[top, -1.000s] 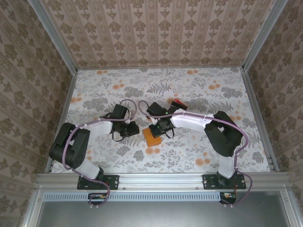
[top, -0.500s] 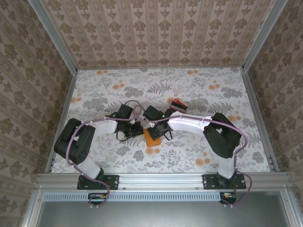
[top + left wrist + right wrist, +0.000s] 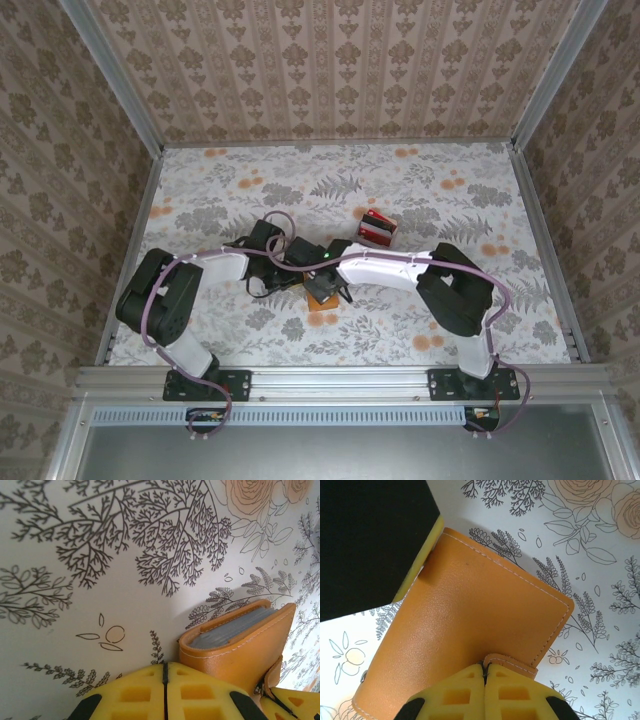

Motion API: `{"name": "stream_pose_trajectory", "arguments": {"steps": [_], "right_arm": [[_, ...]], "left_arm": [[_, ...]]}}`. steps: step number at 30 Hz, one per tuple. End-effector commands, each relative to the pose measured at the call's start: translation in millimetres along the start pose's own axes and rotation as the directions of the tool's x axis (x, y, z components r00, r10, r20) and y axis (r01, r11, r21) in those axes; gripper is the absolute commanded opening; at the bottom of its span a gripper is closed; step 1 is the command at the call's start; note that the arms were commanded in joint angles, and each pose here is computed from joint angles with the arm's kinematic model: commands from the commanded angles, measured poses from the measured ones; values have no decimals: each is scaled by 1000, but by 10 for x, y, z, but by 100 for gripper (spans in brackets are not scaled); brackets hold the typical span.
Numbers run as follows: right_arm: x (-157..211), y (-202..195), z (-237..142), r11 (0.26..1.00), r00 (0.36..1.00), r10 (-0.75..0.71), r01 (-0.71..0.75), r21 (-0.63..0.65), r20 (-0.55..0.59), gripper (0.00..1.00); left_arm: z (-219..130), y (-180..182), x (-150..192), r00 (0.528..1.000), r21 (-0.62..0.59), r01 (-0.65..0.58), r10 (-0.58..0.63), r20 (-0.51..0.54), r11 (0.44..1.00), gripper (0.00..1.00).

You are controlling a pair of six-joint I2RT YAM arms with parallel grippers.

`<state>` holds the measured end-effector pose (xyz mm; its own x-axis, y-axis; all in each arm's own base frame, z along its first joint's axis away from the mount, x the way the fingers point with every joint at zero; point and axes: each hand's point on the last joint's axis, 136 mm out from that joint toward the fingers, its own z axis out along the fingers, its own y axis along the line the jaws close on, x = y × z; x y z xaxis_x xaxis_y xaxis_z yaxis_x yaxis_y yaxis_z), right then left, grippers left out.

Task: Put the credit cards into the card holder

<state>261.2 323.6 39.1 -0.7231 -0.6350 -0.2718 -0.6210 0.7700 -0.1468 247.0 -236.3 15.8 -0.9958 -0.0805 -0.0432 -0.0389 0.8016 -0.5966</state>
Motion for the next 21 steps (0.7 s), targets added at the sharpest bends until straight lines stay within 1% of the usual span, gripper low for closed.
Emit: {"name": "stream_pose_trajectory", "arguments": {"steps": [1, 10, 16, 19, 21], "right_arm": [[522, 303, 404, 991, 971, -132, 130, -25, -201, 0], [774, 402, 648, 989, 945, -145, 138, -43, -294, 0], [952, 536, 759, 986, 924, -150, 114, -120, -353, 0], [1065, 589, 836, 983, 900, -161, 110, -146, -405, 0], [1100, 605, 886, 983, 895, -159, 103, -153, -417, 0]], "left_arm": [[251, -36, 89, 999, 25, -44, 44, -29, 999, 7], [249, -5, 108, 999, 24, -40, 41, -20, 999, 7], [237, 29, 121, 999, 21, -39, 40, -19, 999, 7], [166, 57, 82, 1000, 38, -17, 17, 6, 999, 7], [74, 98, 28, 999, 48, 2, -4, 40, 999, 7]]}}
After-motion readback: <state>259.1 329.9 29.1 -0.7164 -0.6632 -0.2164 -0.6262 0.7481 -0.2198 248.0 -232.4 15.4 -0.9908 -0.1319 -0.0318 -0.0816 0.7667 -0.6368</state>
